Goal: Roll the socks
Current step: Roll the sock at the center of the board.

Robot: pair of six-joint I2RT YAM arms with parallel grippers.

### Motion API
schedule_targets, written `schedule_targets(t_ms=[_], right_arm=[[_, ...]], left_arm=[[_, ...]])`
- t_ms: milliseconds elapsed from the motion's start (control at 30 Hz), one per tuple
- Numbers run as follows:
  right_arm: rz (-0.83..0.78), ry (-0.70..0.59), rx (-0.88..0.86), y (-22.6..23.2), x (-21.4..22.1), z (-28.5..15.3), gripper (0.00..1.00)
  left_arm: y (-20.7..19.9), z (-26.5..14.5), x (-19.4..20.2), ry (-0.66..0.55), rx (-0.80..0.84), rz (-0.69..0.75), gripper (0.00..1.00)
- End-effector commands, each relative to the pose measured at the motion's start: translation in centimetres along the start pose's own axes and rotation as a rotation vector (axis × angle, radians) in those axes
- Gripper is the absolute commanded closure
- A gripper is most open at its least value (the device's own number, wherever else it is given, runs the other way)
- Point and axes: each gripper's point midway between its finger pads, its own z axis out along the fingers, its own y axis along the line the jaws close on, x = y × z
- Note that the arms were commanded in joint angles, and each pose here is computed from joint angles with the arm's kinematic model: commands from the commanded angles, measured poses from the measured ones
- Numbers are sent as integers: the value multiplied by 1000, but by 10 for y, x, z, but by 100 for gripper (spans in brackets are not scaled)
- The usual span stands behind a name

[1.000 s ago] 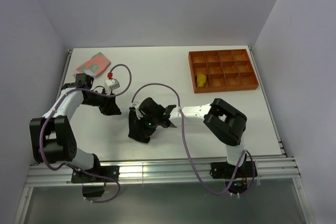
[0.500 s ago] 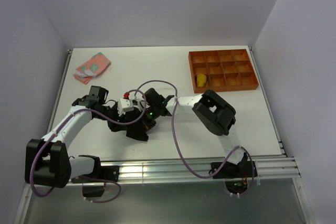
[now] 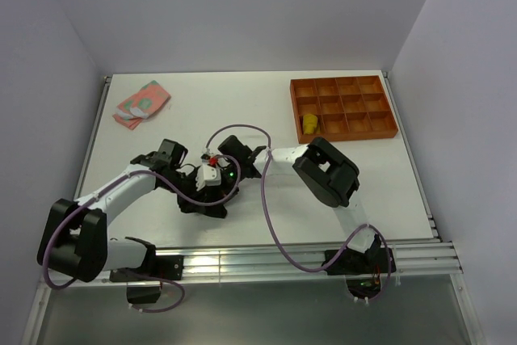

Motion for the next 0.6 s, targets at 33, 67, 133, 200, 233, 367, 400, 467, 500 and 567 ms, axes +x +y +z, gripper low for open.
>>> schedule_targets(t_ms=[33,67,133,200,233,367,400,467,500,567], right_arm=[[29,14,29,-9,2,2,99],[30,14,34,-10,1,1,99],[28,15,32,-8,2,1,99],[30,14,31,-8,2,1,100],[27,14,30,-7,1,1,100],[34,13,34,-9,1,0,100],[37,14,38,-9,2,0,100],[48,13,39,-12,2,-1,100],[52,14,34,-11,3,-1,100],[72,3,26,-12,2,-2,100]], left_arm=[[-6,8,5,33,42,31,42],[-9,10,7,44,56,30,43],[-10,11,8,55,68,28,43],[-12,13,10,65,81,28,43],[-13,14,11,68,89,29,43],[-18,18,16,97,118,26,43],[-18,19,18,102,123,24,43],[-19,21,20,109,129,19,44],[-18,22,20,107,126,22,44],[-18,24,23,113,124,14,44]])
